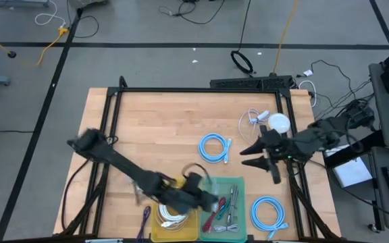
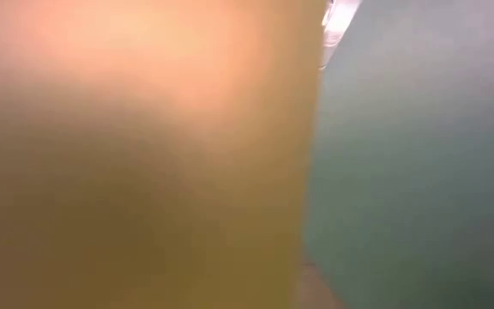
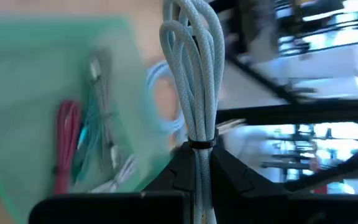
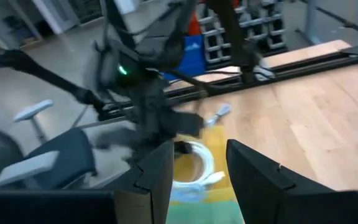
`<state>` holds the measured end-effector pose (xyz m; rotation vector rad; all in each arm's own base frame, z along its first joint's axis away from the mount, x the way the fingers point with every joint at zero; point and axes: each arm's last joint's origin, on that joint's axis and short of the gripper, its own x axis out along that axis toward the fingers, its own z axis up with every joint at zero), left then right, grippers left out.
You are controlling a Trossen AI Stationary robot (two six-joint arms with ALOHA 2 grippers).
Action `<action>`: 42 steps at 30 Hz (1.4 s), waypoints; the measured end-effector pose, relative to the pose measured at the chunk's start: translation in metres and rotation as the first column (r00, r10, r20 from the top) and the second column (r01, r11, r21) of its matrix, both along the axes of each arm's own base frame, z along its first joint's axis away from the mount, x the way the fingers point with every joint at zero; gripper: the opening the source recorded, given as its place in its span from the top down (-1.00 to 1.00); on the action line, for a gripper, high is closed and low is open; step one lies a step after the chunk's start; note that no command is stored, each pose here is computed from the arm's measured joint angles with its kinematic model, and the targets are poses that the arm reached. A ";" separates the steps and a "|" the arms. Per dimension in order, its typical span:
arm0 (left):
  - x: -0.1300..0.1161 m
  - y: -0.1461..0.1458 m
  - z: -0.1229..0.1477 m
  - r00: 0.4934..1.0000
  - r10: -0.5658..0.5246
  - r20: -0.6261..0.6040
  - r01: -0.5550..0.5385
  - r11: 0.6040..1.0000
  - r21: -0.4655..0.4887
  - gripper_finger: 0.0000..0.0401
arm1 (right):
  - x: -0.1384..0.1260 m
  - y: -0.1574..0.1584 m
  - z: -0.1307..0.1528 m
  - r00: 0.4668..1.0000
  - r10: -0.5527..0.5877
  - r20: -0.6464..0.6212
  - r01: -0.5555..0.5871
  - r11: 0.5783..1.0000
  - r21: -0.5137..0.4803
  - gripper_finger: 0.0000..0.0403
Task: Pick & Place USB Port
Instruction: Put the small light blue charger cable into the green bin
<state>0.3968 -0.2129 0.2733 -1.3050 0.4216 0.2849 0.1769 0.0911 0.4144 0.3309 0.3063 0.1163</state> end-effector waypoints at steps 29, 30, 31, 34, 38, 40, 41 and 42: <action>0.051 -0.002 -0.053 0.834 -0.042 -0.550 -0.046 0.988 -0.146 0.90 | -0.028 0.041 -0.025 0.986 0.155 -0.056 -0.158 0.986 -0.053 0.31; 0.051 -0.002 -0.054 0.833 -0.042 -0.551 -0.047 0.988 -0.147 0.90 | -0.028 0.041 -0.026 0.986 0.155 -0.058 -0.158 0.986 -0.054 0.31; 0.052 0.000 -0.055 0.831 -0.042 -0.555 -0.048 0.988 -0.146 0.90 | -0.028 0.041 -0.026 0.986 0.155 -0.059 -0.158 0.986 -0.054 0.31; 0.054 0.005 -0.055 0.829 -0.048 -0.557 -0.033 0.990 -0.135 0.90 | -0.028 0.041 -0.027 0.986 0.154 -0.062 -0.157 0.986 -0.052 0.31; 0.057 0.010 -0.055 0.826 -0.071 -0.559 0.000 0.992 -0.125 0.84 | -0.028 0.041 -0.027 0.986 0.154 -0.061 -0.157 0.986 -0.052 0.31; 0.057 0.012 -0.055 0.823 -0.081 -0.562 0.004 0.991 -0.136 0.72 | -0.028 0.041 -0.027 0.986 0.154 -0.062 -0.158 0.986 -0.053 0.31; 0.058 0.013 -0.055 0.821 -0.088 -0.564 0.007 0.990 -0.144 0.65 | -0.028 0.041 -0.027 0.986 0.154 -0.062 -0.158 0.986 -0.053 0.31; 0.058 0.013 -0.055 0.819 -0.092 -0.566 0.009 0.989 -0.147 0.59 | -0.028 0.041 -0.027 0.986 0.154 -0.062 -0.158 0.986 -0.053 0.31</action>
